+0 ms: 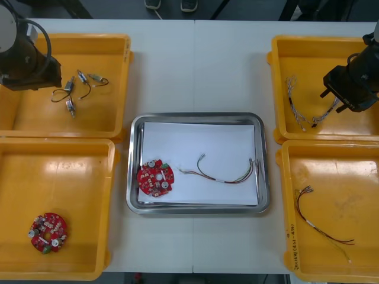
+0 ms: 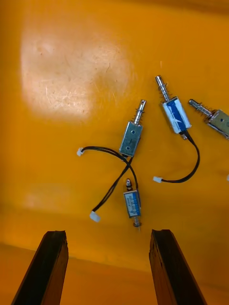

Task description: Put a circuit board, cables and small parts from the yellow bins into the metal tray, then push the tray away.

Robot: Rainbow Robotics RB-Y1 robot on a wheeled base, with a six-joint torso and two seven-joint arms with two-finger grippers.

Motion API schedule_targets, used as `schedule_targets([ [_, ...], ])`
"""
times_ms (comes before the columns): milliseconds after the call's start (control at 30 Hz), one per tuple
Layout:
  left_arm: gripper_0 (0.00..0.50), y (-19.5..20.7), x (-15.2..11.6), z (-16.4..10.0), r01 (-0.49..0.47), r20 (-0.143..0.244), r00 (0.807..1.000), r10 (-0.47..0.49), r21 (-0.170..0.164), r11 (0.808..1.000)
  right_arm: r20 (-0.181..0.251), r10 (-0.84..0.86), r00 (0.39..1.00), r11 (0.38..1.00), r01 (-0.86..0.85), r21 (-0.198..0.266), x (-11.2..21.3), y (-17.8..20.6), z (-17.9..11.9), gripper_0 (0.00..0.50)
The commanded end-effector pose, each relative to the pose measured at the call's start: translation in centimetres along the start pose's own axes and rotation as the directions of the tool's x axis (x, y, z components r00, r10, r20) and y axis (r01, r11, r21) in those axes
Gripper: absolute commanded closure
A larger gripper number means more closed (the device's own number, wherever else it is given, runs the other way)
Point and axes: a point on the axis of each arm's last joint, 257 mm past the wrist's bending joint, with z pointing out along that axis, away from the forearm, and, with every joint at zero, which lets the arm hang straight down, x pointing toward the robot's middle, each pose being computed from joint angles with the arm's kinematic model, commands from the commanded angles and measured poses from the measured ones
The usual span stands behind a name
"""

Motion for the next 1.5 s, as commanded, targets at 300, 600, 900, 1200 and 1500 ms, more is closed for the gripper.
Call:
schedule_targets([
  [300, 0.0, 1.0, -6.6, -0.9, -0.164, 0.126, 0.979, 0.162, 0.008, 0.986, 0.035, 0.031, 0.999, 0.999, -0.031, 0.005, -0.2, -0.7, 1.6, 0.0],
  [600, 0.0, -1.2, -7.9, 0.9, -0.17, 0.177, 0.971, 0.16, 0.042, 0.985, 0.022, 0.04, 0.999, 0.999, -0.04, 0.002, 0.8, -1.3, 3.4, 0.0],
  [900, 0.0, -3.1, -7.5, 2.2, -0.186, 0.182, 0.968, 0.172, 0.066, 0.98, 0.027, 0.051, 0.998, 0.999, -0.051, -0.014, 1.3, -1.4, 4.8, 0.0],
  [1200, 0.0, -4.5, -6.6, 4.1, -0.201, 0.178, 0.966, 0.186, 0.068, 0.977, 0.017, 0.052, 0.999, 0.999, -0.052, -0.005, 2.0, -1.8, 5.5, 0.0],
  [1500, 0.0, -4.9, -5.9, 6.3, -0.224, 0.187, 0.959, 0.211, 0.049, 0.973, 0.009, 0.053, 0.999, 0.999, -0.053, 0.004, 2.2, -2.1, 5.7, 0.5],
])
